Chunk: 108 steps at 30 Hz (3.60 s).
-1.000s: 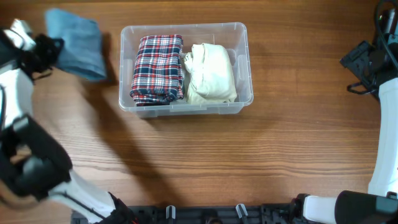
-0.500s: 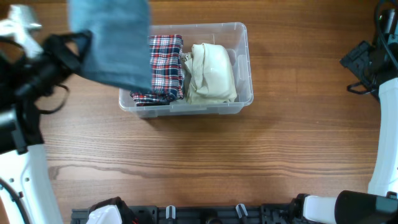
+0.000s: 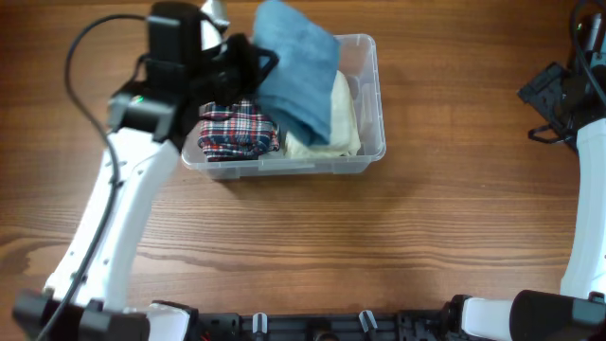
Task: Pack container
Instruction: 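Lift the denim shorts and carry them into the bin's right side, then release the shorts and press them flat with the left gripper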
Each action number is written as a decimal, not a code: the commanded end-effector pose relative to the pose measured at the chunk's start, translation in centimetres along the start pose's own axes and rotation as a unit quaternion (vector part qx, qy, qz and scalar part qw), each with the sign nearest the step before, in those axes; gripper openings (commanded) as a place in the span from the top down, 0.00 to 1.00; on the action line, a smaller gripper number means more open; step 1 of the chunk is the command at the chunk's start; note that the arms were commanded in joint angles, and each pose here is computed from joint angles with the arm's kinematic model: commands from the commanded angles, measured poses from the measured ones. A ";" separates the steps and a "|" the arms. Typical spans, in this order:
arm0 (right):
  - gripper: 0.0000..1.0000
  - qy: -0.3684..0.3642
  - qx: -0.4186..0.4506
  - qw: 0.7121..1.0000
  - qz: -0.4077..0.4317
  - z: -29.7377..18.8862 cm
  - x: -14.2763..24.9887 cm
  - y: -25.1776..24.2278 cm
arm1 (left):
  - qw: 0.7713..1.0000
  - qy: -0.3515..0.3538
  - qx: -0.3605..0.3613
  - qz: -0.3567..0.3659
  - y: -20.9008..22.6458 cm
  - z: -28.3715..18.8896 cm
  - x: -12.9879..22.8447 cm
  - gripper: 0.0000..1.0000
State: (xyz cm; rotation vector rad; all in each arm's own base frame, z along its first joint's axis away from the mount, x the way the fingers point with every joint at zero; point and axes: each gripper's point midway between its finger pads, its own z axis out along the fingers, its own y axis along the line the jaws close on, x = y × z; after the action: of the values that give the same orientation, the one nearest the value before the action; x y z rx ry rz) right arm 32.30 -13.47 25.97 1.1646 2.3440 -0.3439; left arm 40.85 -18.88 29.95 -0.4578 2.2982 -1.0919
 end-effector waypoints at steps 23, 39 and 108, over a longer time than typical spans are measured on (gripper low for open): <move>0.00 0.005 0.002 1.000 0.006 0.4 0.1 0.1 | 0.990 -0.043 -0.107 -0.079 2.6 10.8 4.3 0.44; 0.00 0.005 0.002 1.000 0.006 0.4 0.1 0.1 | 0.961 -0.008 -0.095 0.261 1.3 9.7 4.1 0.00; 0.00 0.005 0.002 1.000 0.006 0.4 0.1 0.1 | 0.944 0.008 -0.171 0.281 4.6 9.3 1.6 0.96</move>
State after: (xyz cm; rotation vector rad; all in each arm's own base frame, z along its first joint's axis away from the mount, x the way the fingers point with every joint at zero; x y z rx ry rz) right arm 32.28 -13.48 25.97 1.1651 2.3440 -0.3447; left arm 43.28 -22.00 16.39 0.0676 2.5706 -0.3744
